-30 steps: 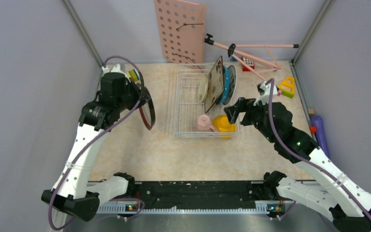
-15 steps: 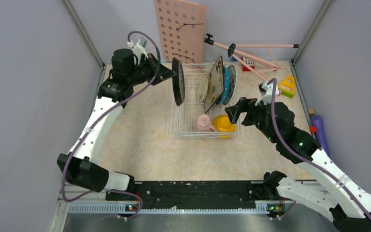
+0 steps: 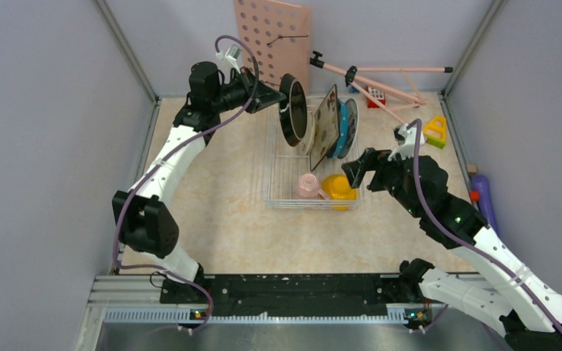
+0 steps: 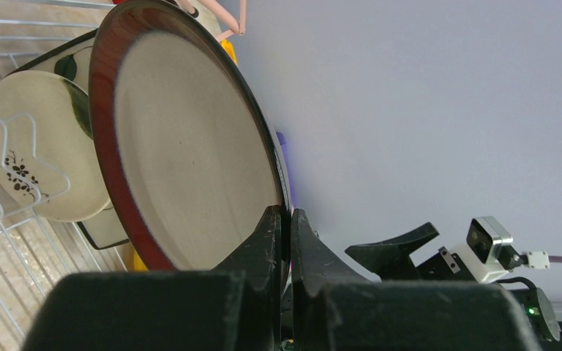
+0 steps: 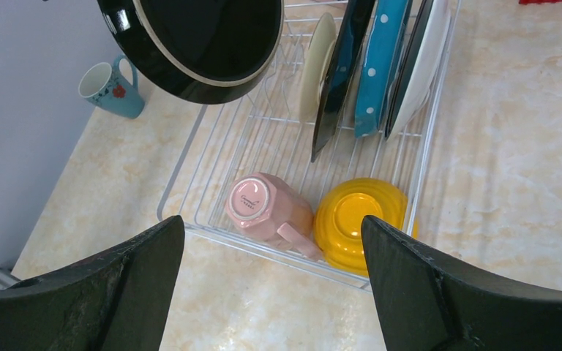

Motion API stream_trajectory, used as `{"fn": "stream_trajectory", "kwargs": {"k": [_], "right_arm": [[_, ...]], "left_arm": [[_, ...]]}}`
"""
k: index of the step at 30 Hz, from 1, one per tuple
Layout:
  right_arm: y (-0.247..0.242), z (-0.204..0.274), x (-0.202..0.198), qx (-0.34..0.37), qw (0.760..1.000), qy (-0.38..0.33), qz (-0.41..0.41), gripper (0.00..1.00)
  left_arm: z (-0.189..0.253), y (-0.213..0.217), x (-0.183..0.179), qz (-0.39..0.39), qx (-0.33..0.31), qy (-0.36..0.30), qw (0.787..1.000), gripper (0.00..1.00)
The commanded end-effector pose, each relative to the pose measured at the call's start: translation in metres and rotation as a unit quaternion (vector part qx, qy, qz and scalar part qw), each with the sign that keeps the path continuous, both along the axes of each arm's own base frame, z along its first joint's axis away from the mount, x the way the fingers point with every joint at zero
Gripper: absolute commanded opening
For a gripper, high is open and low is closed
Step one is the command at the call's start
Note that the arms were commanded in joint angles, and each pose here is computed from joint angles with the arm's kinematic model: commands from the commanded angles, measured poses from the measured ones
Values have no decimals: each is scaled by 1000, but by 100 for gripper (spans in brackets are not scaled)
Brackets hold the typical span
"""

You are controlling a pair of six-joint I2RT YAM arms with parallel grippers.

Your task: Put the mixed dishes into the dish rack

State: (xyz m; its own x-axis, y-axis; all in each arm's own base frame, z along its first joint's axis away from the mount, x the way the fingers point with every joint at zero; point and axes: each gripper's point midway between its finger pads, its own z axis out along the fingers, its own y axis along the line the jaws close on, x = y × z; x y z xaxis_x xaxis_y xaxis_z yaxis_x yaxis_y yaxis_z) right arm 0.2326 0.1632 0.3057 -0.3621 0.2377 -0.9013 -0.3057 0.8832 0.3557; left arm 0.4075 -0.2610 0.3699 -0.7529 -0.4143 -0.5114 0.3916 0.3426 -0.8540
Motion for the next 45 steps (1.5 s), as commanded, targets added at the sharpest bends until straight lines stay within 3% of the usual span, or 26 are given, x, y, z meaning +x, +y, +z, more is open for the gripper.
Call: {"fn": "stream_trajectory", "kwargs": {"k": [1, 14, 28, 37, 45], "right_arm": [[-6, 24, 0, 24, 999, -24, -11, 89], [-1, 23, 7, 17, 1000, -23, -12, 88], [4, 19, 13, 12, 1000, -19, -13, 89], [7, 20, 13, 16, 1000, -19, -8, 89], [7, 21, 11, 18, 1000, -19, -4, 89]], "left_arm": [[82, 2, -4, 0, -45, -147, 988, 0], [56, -2, 25, 6, -46, -128, 991, 0], [-4, 2, 59, 6, -49, -73, 996, 0], [-68, 8, 78, 29, 16, -16, 999, 0], [-110, -8, 78, 39, 145, -5, 989, 0]]}}
